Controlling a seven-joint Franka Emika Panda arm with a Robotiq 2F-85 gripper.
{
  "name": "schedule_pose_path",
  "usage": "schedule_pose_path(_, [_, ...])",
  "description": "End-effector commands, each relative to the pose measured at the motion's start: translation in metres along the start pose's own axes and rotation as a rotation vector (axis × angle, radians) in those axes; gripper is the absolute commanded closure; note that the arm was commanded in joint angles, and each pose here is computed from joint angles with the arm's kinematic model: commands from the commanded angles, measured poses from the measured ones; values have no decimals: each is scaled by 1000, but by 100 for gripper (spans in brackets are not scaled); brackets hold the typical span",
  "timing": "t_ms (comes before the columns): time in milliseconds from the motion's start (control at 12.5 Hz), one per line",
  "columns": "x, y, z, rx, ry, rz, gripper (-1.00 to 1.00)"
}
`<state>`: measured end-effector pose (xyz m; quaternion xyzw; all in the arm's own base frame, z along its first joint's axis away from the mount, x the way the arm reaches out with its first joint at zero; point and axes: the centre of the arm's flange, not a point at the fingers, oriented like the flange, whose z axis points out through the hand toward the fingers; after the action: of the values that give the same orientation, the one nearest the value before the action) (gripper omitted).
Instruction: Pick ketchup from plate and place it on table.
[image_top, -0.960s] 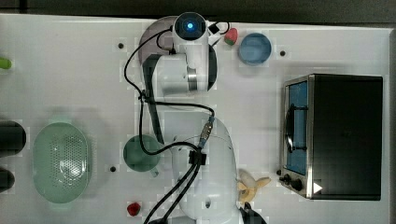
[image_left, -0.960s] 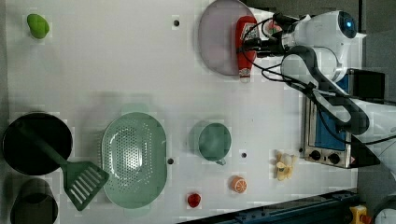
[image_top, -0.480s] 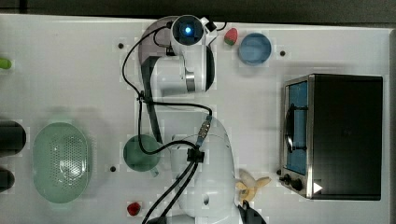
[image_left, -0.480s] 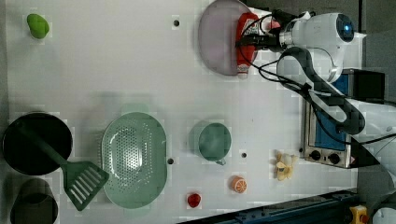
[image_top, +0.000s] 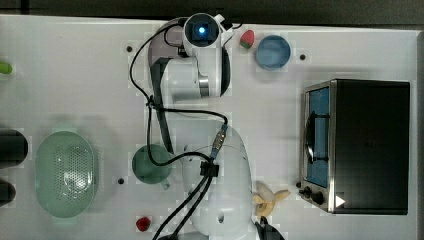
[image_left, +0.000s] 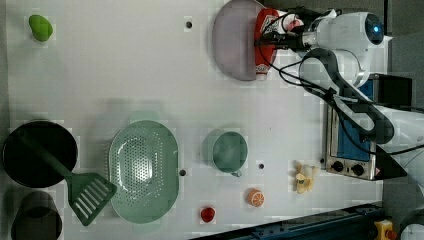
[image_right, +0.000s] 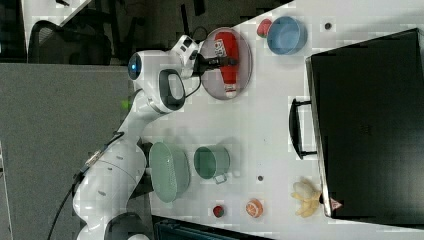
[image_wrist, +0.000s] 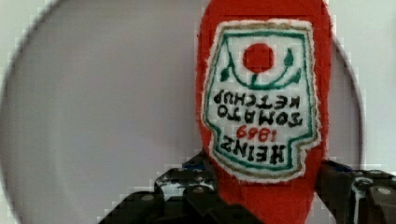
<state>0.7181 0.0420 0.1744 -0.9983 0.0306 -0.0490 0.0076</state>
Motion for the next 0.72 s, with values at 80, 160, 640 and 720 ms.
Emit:
schedule_pose_path(80, [25, 0, -107, 22, 81, 9, -25])
schedule_pose_path(160, [20, 4, -132, 26, 43, 25, -25])
schedule_pose_path(640, [-45, 49, -247, -36, -156, 85, -25])
schedule_pose_path(720, [-60, 59, -249, -43, -175, 99, -25])
